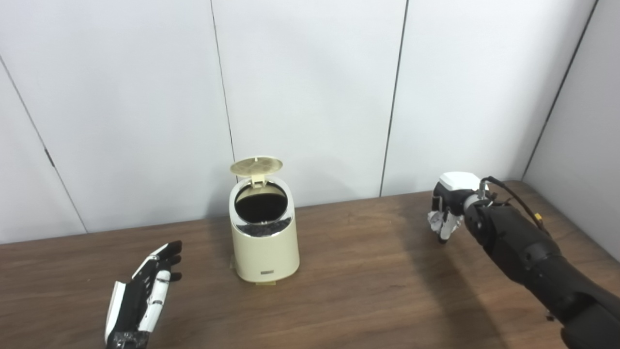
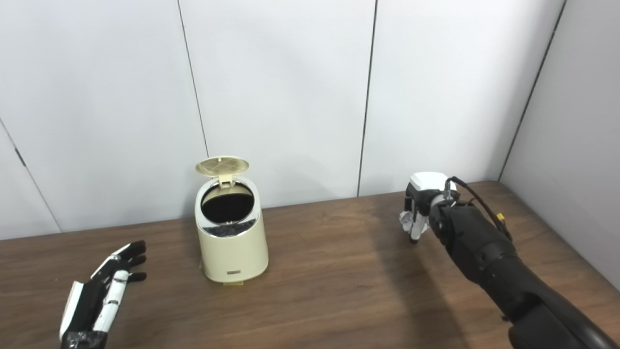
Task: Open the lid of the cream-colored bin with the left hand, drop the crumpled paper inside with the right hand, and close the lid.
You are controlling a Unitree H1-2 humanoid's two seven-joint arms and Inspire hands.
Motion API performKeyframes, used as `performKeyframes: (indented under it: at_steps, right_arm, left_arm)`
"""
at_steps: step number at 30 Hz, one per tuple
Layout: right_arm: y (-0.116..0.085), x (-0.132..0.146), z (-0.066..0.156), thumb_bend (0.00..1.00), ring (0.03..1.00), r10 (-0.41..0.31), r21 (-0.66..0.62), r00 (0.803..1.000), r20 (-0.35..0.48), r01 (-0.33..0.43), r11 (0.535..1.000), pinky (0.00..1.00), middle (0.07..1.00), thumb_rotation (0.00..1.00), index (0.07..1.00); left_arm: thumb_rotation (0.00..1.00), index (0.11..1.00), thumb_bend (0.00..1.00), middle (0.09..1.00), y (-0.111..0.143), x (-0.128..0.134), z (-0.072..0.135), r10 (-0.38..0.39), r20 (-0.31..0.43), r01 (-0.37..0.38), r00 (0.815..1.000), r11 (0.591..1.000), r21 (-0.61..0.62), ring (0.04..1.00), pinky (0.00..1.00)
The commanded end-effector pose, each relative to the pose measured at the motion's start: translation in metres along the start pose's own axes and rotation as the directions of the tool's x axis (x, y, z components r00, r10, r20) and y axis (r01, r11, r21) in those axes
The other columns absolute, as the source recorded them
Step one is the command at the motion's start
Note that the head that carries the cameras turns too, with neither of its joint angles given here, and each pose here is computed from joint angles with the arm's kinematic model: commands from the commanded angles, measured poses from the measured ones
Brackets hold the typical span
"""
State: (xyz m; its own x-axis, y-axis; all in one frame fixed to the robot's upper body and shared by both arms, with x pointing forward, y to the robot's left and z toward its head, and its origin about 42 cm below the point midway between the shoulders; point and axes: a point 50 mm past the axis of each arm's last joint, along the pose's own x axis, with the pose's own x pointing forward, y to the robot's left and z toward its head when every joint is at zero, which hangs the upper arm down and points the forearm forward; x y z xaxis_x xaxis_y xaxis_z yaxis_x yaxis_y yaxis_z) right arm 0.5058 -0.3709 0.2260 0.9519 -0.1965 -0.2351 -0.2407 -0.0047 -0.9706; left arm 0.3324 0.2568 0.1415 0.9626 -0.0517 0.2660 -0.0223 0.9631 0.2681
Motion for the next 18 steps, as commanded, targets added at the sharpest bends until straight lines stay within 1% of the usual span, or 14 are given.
performKeyframes:
  at_steps: [1,3,4,5,6,7,10,12,13,14,15,18]
  right_arm:
    - [-0.033,0.000,-0.002,0.53,0.420,-0.069,0.000,0.998,0.000,0.069,0.998,0.34,0.445,0.00,0.491]
    - [-0.040,-0.004,0.001,0.53,0.453,-0.068,0.008,0.998,0.013,0.068,0.998,0.37,0.480,0.00,0.485]
    - [-0.043,-0.005,0.002,0.53,0.456,-0.068,0.015,0.997,0.022,0.068,0.998,0.37,0.485,0.00,0.485]
    - [-0.045,-0.006,0.003,0.53,0.450,-0.064,0.021,0.998,0.026,0.063,0.998,0.36,0.482,0.00,0.485]
    - [-0.047,-0.006,0.003,0.53,0.419,-0.061,0.026,0.998,0.030,0.060,0.998,0.33,0.450,0.00,0.488]
    - [-0.051,-0.007,0.005,0.53,0.414,-0.060,0.019,0.998,0.032,0.060,0.998,0.32,0.448,0.00,0.487]
    - [-0.059,-0.009,0.010,0.53,0.426,-0.058,0.006,0.997,0.042,0.057,0.998,0.35,0.466,0.00,0.485]
    - [-0.064,-0.010,0.012,0.53,0.395,-0.053,0.002,0.997,0.055,0.053,0.999,0.30,0.447,0.00,0.484]
    - [-0.066,-0.011,0.014,0.53,0.415,-0.049,0.001,0.997,0.064,0.049,0.999,0.32,0.471,0.00,0.483]
    - [-0.069,-0.012,0.015,0.53,0.388,-0.051,-0.002,0.995,0.081,0.051,0.999,0.28,0.450,0.00,0.482]
    - [-0.071,-0.013,0.017,0.53,0.345,-0.054,-0.010,0.994,0.098,0.055,0.998,0.25,0.465,0.00,0.482]
    - [-0.080,-0.019,0.024,0.53,0.330,-0.070,-0.034,0.989,0.131,0.075,0.997,0.24,0.474,0.00,0.482]
  left_arm:
    - [0.84,0.849,0.21,0.847,0.004,0.013,0.017,0.010,0.079,-0.010,0.997,1.000,0.005,0.829,0.72]
    - [0.83,0.846,0.21,0.844,0.004,0.013,0.016,0.011,0.081,-0.011,0.997,1.000,0.004,0.826,0.72]
    - [0.83,0.847,0.20,0.844,0.003,0.014,0.016,0.010,0.081,-0.011,0.997,1.000,0.003,0.826,0.72]
    - [0.83,0.847,0.20,0.844,0.003,0.014,0.017,0.010,0.081,-0.010,0.997,1.000,0.002,0.825,0.71]
    - [0.83,0.845,0.20,0.843,0.002,0.014,0.017,0.010,0.082,-0.010,0.997,1.000,0.000,0.822,0.71]
    - [0.82,0.842,0.20,0.842,0.002,0.015,0.017,0.011,0.084,-0.011,0.996,1.000,0.003,0.819,0.70]
    - [0.81,0.838,0.21,0.839,0.001,0.015,0.017,0.010,0.083,-0.010,0.997,1.000,0.007,0.814,0.70]
    - [0.81,0.844,0.21,0.845,0.001,0.015,0.017,0.007,0.081,-0.008,0.997,1.000,0.005,0.822,0.71]
    - [0.82,0.845,0.21,0.847,0.001,0.015,0.017,0.007,0.080,-0.007,0.997,1.000,0.003,0.824,0.71]
    - [0.82,0.846,0.21,0.848,0.000,0.015,0.017,0.008,0.078,-0.007,0.997,1.000,-0.003,0.826,0.71]
    - [0.81,0.845,0.21,0.848,0.000,0.015,0.017,0.008,0.078,-0.008,0.997,1.000,-0.007,0.826,0.71]
    - [0.81,0.840,0.22,0.840,-0.001,0.015,0.017,0.009,0.081,-0.008,0.997,1.000,-0.003,0.820,0.71]
